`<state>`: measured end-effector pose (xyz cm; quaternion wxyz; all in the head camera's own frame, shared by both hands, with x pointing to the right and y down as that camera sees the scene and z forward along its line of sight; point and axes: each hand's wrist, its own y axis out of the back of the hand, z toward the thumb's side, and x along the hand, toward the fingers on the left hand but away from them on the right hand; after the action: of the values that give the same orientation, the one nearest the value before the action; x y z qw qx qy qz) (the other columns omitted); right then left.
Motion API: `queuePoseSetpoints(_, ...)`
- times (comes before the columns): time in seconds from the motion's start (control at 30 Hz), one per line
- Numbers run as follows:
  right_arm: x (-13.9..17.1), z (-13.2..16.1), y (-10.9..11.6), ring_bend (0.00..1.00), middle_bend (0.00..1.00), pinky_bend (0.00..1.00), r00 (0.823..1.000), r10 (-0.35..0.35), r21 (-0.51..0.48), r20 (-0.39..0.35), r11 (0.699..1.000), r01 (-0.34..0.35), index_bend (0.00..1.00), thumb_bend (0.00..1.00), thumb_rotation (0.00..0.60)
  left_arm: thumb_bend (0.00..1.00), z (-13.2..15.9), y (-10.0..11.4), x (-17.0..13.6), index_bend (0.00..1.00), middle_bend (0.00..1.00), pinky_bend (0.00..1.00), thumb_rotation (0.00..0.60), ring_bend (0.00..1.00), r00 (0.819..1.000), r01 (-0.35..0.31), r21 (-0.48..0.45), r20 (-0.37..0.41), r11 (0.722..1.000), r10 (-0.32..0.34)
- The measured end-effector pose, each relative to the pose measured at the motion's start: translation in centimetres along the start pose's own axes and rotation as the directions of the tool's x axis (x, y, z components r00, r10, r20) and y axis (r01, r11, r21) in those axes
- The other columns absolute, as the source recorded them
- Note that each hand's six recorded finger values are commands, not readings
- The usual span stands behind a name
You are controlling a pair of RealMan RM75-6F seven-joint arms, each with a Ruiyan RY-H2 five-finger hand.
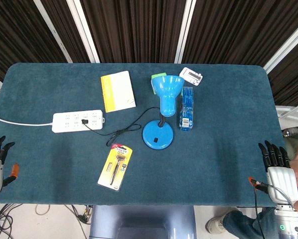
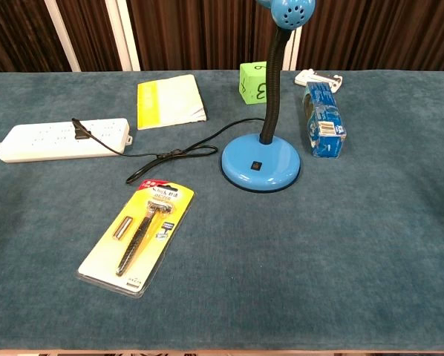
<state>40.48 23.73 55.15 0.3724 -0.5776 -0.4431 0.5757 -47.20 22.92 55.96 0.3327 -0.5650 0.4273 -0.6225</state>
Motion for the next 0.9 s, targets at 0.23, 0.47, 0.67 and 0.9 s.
queuePoseSetpoints(0.23,0.06,-0.06,0.20,0.02,0.03,0.00,1.000,-0.005,-0.002,0.001,1.000,0.005,0.00,0.18,0.600,0.45,0.01,-0.06,-0.05,0.17,0.02,0.00,0.600,0.00,1.000,0.001,0.003,0.001,1.000,-0.001)
queuePoseSetpoints(0.47,0.12,0.06,0.18,0.03,0.03,0.00,1.000,-0.002,-0.004,-0.003,1.000,0.002,0.00,0.18,0.600,0.45,0.06,0.02,-0.07,0.17,0.02,0.00,0.600,0.00,1.000,-0.003,0.001,0.003,1.000,0.003)
queuePoseSetpoints(0.67,0.16,0.08,0.25,0.03,0.03,0.00,1.000,-0.003,-0.010,-0.006,1.000,0.003,0.00,0.18,0.600,0.45,0.06,0.03,-0.06,0.17,0.02,0.00,0.600,0.00,1.000,-0.003,0.001,0.003,1.000,0.003)
queuePoseSetpoints(0.9,0.16,0.09,0.13,0.03,0.03,0.00,1.000,-0.002,0.000,-0.005,1.000,0.002,0.00,0.18,0.600,0.45,0.10,-0.01,-0.07,0.17,0.02,0.00,0.600,0.00,1.000,-0.001,-0.001,0.002,1.000,0.001)
